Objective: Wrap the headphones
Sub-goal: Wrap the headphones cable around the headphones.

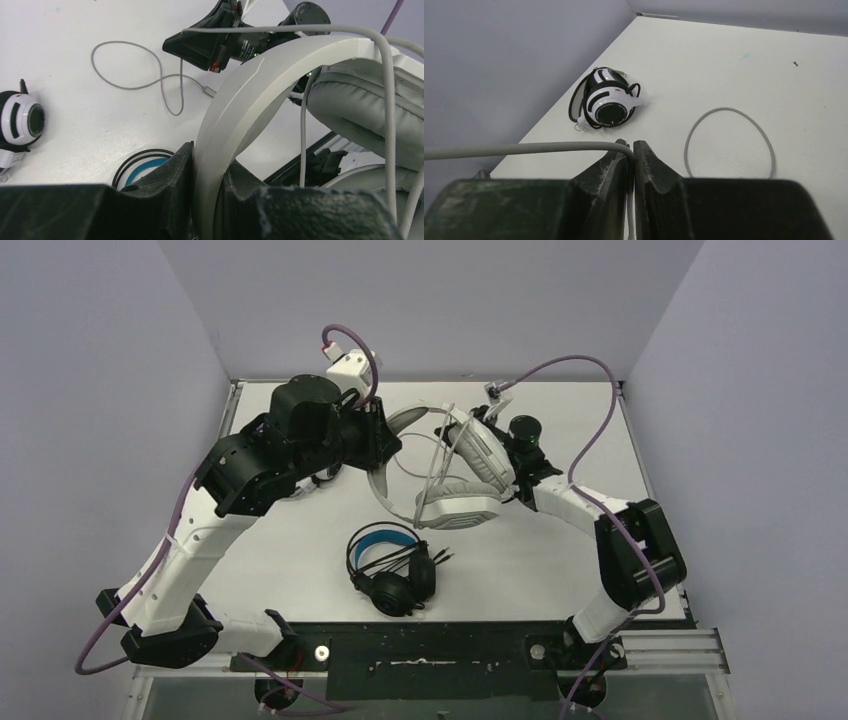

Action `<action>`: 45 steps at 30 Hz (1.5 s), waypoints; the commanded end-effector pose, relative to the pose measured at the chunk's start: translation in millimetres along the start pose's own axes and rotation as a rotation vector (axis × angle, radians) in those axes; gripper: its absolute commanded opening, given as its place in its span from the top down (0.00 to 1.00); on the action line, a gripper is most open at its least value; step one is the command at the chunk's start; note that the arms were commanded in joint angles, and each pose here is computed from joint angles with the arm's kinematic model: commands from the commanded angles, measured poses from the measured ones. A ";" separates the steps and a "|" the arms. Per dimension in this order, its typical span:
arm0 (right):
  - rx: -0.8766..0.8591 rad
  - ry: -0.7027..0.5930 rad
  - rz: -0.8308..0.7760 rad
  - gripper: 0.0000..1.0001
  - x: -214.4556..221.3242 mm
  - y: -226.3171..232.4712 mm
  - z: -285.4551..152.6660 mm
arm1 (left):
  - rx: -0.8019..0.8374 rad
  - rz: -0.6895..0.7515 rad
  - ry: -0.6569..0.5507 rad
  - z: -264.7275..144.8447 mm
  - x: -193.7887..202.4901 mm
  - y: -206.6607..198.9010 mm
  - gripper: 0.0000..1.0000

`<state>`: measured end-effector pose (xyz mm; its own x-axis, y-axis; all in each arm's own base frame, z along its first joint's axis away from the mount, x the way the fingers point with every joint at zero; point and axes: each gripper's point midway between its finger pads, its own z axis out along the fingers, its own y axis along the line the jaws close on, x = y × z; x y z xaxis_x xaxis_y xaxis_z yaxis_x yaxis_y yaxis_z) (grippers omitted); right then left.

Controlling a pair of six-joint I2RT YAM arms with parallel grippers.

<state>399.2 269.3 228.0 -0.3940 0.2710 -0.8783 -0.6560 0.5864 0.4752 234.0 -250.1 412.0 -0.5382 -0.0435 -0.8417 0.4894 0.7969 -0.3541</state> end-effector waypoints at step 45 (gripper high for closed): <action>0.080 0.038 -0.373 0.03 57.4 -14.3 -82.0 | -0.073 0.028 -0.355 -44.6 -124.8 -12.4 1.00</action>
<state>358.1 178.7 173.4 -0.3037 0.1734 -0.9369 -0.5494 0.7715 0.3208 269.1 -233.5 481.2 -0.3505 -0.0291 -0.9361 0.4091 0.8944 -0.1810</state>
